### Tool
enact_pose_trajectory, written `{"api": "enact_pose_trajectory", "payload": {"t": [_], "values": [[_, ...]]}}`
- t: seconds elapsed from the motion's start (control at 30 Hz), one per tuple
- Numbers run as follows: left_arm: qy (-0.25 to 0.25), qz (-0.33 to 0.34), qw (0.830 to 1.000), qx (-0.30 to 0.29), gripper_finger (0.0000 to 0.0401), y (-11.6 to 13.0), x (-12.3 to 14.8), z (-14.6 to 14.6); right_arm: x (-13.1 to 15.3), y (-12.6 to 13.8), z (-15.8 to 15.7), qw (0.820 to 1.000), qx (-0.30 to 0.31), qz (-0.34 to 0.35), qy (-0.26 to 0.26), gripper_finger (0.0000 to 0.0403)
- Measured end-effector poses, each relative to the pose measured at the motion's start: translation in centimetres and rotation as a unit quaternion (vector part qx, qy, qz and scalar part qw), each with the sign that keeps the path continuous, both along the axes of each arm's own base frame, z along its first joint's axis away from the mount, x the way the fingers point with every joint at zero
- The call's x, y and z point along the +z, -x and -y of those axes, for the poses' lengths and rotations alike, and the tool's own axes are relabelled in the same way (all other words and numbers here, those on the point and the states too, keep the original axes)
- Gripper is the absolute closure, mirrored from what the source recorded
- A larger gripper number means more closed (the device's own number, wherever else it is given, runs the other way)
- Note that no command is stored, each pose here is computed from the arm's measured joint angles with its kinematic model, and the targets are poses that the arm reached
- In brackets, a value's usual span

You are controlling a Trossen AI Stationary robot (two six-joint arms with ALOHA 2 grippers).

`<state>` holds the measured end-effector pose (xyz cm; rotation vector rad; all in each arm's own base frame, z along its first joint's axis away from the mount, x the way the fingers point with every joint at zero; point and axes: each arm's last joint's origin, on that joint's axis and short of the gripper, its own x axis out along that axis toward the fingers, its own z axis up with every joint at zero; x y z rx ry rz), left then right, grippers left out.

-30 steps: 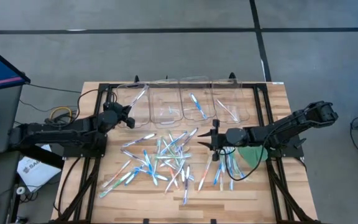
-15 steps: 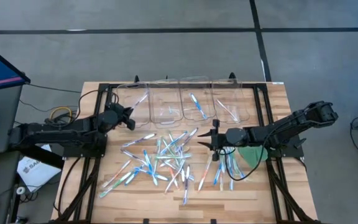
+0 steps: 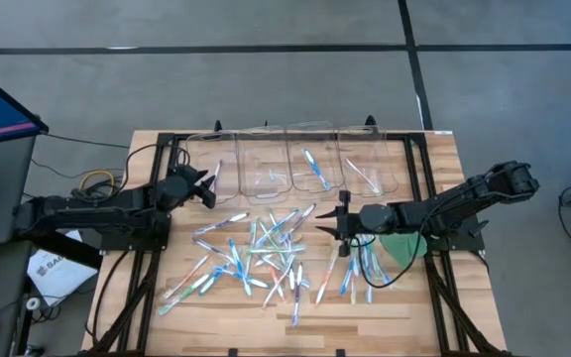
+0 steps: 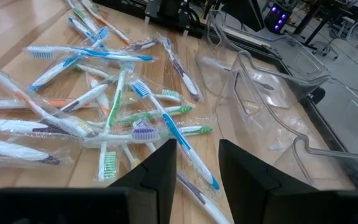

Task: Pick & Place Toothbrushes
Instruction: Put the purple toothbrush into the left transparent bin

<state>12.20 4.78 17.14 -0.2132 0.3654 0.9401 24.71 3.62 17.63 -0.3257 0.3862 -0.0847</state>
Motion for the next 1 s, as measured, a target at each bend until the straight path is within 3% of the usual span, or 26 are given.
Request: {"api": "enact_pose_trajectory", "payload": {"t": [0.37, 0.57, 1.0], "values": [[0.000, 0.000, 1.000, 0.000, 0.0261, 0.00, 0.00, 0.00, -0.07, 0.03, -0.07, 1.000, 0.005, -0.005, 0.004, 0.0290], [0.016, 0.008, 0.999, -0.031, 0.0260, -0.17, 0.01, 0.14, -0.14, 0.05, -0.40, 0.999, 0.049, -0.011, 0.001, 0.0289], [0.030, 0.017, 0.997, -0.063, 0.0259, -0.36, 0.06, 0.28, -0.07, 0.06, -0.70, 0.998, 0.063, -0.007, -0.002, 0.0259]]}}
